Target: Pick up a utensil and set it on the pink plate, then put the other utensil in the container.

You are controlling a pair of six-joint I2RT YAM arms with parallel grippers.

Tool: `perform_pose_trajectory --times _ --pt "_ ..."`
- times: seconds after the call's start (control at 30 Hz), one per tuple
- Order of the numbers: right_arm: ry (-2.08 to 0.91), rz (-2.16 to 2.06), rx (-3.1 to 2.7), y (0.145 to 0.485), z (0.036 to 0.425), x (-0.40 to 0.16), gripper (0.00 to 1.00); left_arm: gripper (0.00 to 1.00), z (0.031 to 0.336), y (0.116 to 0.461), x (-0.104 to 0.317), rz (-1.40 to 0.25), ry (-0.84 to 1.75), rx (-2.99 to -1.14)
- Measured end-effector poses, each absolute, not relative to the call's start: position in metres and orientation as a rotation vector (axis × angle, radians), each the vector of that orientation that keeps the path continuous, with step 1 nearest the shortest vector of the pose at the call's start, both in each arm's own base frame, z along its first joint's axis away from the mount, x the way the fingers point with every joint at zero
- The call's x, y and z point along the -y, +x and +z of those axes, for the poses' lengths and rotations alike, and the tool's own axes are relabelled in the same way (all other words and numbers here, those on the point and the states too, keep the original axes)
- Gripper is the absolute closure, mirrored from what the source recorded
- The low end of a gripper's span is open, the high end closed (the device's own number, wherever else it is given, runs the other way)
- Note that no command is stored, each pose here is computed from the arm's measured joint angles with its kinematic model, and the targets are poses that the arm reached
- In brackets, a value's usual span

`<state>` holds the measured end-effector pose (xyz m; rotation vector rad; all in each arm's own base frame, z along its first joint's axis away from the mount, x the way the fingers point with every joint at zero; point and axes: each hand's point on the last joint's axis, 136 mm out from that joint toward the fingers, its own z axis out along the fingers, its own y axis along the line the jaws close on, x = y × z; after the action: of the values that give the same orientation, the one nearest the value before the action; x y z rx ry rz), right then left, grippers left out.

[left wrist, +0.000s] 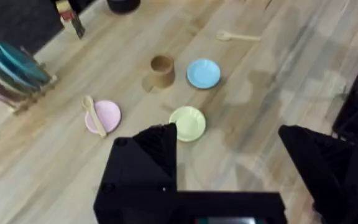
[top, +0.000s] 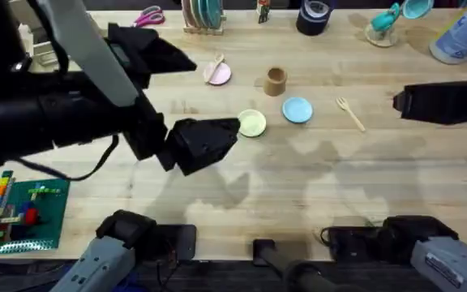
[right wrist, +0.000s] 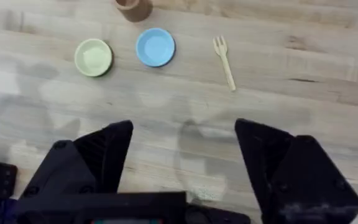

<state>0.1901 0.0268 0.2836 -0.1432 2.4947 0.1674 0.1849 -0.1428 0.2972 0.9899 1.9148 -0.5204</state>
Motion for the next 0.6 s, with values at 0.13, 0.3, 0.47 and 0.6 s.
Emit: perform_pose_trajectory --times 0.13,0.3,0.47,0.6 --pt "-0.139 0.131 -2.56 0.192 0.273 -0.022 0.004 0.005 0.305 0.19 0.146 -0.518 0.986 -1.868" --pt "-0.177 0.095 -2.649 0.195 0.258 -0.017 0.003 0.006 0.306 0.191 0.146 -0.517 0.983 -1.866" --pt "-0.259 0.042 -2.729 0.207 0.243 -0.012 0.003 0.005 0.309 0.193 0.146 -0.512 0.981 -1.85" --pt "-0.329 0.018 -2.803 0.217 0.227 -0.009 0.003 0.005 0.31 0.193 0.146 -0.511 0.98 -1.848"
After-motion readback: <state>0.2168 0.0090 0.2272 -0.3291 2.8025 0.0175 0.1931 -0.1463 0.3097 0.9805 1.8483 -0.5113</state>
